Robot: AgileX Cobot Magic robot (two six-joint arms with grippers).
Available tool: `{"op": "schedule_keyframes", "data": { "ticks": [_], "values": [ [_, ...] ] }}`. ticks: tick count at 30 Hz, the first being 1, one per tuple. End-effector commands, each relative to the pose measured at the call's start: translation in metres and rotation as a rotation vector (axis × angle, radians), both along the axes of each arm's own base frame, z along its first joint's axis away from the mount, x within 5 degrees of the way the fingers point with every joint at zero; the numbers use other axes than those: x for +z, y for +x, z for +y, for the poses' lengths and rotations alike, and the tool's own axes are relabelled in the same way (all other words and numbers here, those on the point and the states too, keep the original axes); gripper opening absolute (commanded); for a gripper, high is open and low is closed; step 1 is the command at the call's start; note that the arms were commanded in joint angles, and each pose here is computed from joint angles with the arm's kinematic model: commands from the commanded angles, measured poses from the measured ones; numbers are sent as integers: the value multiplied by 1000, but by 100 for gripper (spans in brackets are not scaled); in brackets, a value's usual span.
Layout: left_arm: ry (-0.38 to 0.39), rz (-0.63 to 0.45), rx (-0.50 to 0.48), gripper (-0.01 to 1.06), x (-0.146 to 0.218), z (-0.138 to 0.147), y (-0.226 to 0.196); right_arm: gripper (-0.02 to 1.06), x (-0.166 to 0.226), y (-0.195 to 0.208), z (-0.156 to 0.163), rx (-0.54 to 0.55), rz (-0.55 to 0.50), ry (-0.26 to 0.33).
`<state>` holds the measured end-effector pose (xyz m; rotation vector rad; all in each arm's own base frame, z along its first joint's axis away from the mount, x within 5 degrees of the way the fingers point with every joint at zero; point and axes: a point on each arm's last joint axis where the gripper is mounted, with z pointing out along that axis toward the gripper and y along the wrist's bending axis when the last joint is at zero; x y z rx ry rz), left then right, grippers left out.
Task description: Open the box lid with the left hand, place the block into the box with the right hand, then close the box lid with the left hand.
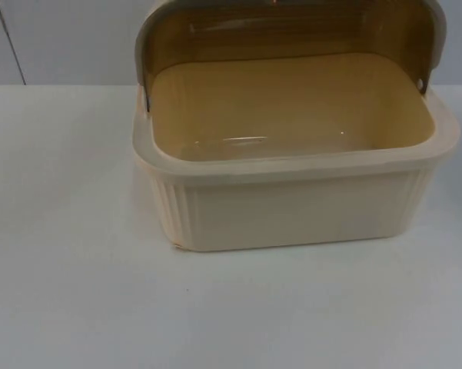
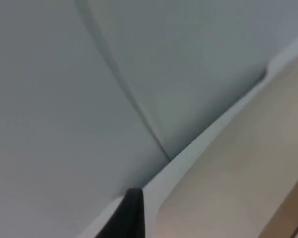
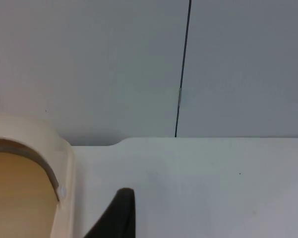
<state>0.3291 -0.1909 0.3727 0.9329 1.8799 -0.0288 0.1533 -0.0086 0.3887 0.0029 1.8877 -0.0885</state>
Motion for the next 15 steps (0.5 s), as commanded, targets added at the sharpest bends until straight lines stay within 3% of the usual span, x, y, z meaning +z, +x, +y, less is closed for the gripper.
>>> {"op": "schedule_keyframes", "data": {
  "ticks": [1,5,6,8,9,12,13,15],
  "values": [
    [184,-43,-149,103,-9,-23,4,104,1,-3,-1,-7,-6,-6],
    [343,-118,-282,96,-27,-50,11,104,1,-3,-1,-7,-4,-8],
    [355,-142,-292,88,-29,-54,13,104,1,-3,-1,-7,-4,-8],
    [344,-175,-294,62,-33,-59,19,104,1,-3,-2,-10,-2,-21],
    [344,-175,-294,62,-33,-59,19,104,1,-3,-2,-10,-2,-21],
    [300,-243,-292,12,-30,-63,22,104,0,-3,-2,-12,1,-28],
    [281,-271,-291,0,-27,-64,23,104,0,-3,-2,-12,4,-30],
    [270,-295,-290,0,-25,-65,24,104,0,-3,-2,-12,4,-30]
  ]
}}
